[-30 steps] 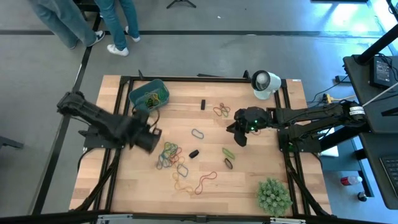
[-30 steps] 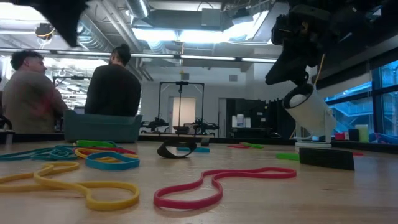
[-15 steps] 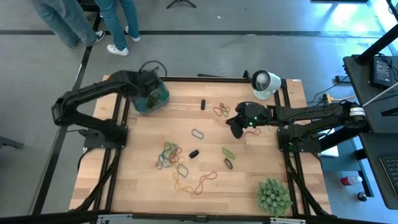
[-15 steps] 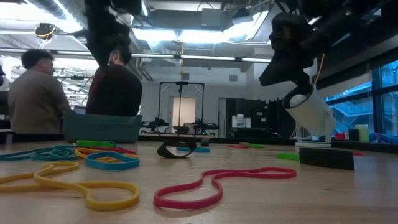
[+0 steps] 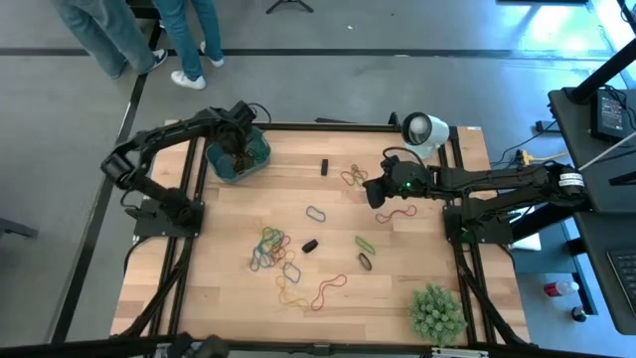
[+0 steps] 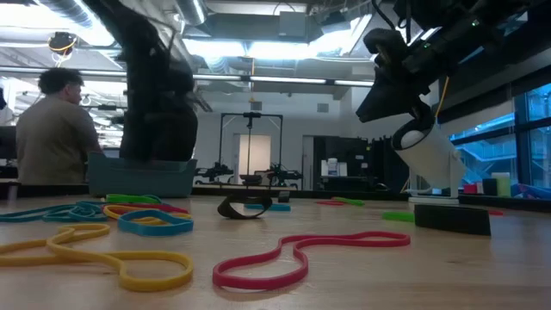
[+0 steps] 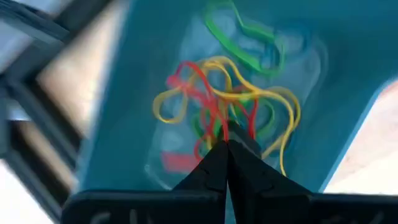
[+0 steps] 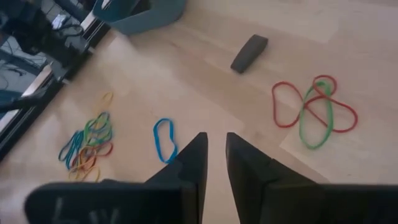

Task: Pick and place rubber bands into bin
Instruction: Put the red rubber band into the bin

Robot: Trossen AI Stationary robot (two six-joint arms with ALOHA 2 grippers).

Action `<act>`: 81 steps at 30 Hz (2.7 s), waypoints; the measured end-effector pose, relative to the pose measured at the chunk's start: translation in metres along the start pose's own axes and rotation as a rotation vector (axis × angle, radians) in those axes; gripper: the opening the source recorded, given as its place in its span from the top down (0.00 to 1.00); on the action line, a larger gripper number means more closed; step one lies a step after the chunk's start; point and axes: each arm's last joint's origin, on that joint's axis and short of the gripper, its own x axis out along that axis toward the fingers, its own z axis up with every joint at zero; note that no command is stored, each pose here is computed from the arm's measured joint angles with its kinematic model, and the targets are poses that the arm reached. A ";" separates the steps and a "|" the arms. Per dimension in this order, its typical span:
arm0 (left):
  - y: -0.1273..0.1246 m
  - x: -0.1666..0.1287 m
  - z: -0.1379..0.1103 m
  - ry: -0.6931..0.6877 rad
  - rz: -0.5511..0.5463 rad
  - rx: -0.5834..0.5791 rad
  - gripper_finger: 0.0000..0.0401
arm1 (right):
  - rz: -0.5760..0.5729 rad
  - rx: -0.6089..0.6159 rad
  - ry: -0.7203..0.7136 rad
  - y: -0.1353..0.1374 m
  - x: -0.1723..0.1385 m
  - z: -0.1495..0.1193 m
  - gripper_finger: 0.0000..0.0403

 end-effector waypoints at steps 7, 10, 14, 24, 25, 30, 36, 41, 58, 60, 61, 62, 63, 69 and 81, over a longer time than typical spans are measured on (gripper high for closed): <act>-0.004 0.027 0.006 0.092 -0.065 0.034 0.92 | -0.002 0.021 -0.003 0.000 0.000 0.000 0.85; -0.004 0.029 0.007 0.096 -0.064 0.035 0.85 | -0.004 0.018 -0.004 0.000 0.000 0.000 0.85; -0.003 0.018 0.012 0.063 -0.065 0.032 0.74 | -0.004 0.013 -0.003 0.000 0.000 0.000 0.85; -0.002 -0.042 0.021 -0.139 -0.087 -0.141 0.59 | -0.032 -0.027 0.047 -0.004 -0.001 -0.004 0.85; -0.004 -0.048 0.019 -0.159 -0.096 -0.165 0.60 | -0.033 -0.032 0.082 -0.005 -0.002 -0.006 0.85; -0.028 -0.078 0.004 -0.251 -0.166 -0.198 0.66 | -0.034 -0.075 0.305 -0.015 -0.016 -0.018 0.85; -0.083 -0.097 -0.020 -0.278 -0.271 -0.029 0.86 | -0.097 -0.214 0.500 -0.029 -0.031 -0.030 0.85; -0.131 -0.091 -0.052 -0.239 -0.358 0.105 0.99 | -0.117 -0.408 0.607 -0.036 -0.032 -0.037 0.84; -0.212 -0.053 -0.163 -0.305 -0.608 0.177 1.00 | -0.294 -0.623 0.895 -0.048 0.025 -0.064 0.62; -0.214 -0.054 -0.168 -0.323 -0.599 0.174 1.00 | -0.344 -0.626 0.900 -0.050 0.031 -0.066 0.61; -0.214 -0.054 -0.170 -0.325 -0.598 0.175 1.00 | -0.354 -0.627 0.904 -0.050 0.033 -0.066 0.61; -0.214 -0.054 -0.171 -0.323 -0.599 0.176 1.00 | -0.362 -0.629 0.909 -0.049 0.034 -0.066 0.61; -0.215 -0.055 -0.172 -0.321 -0.600 0.181 1.00 | -0.368 -0.633 0.913 -0.049 0.036 -0.066 0.61; -0.208 -0.056 -0.178 -0.288 -0.571 0.220 1.00 | -0.364 -0.640 0.892 -0.043 0.042 -0.061 0.62; -0.153 -0.059 -0.196 -0.346 -0.676 0.176 1.00 | -0.290 -0.594 0.741 -0.017 0.057 -0.040 0.63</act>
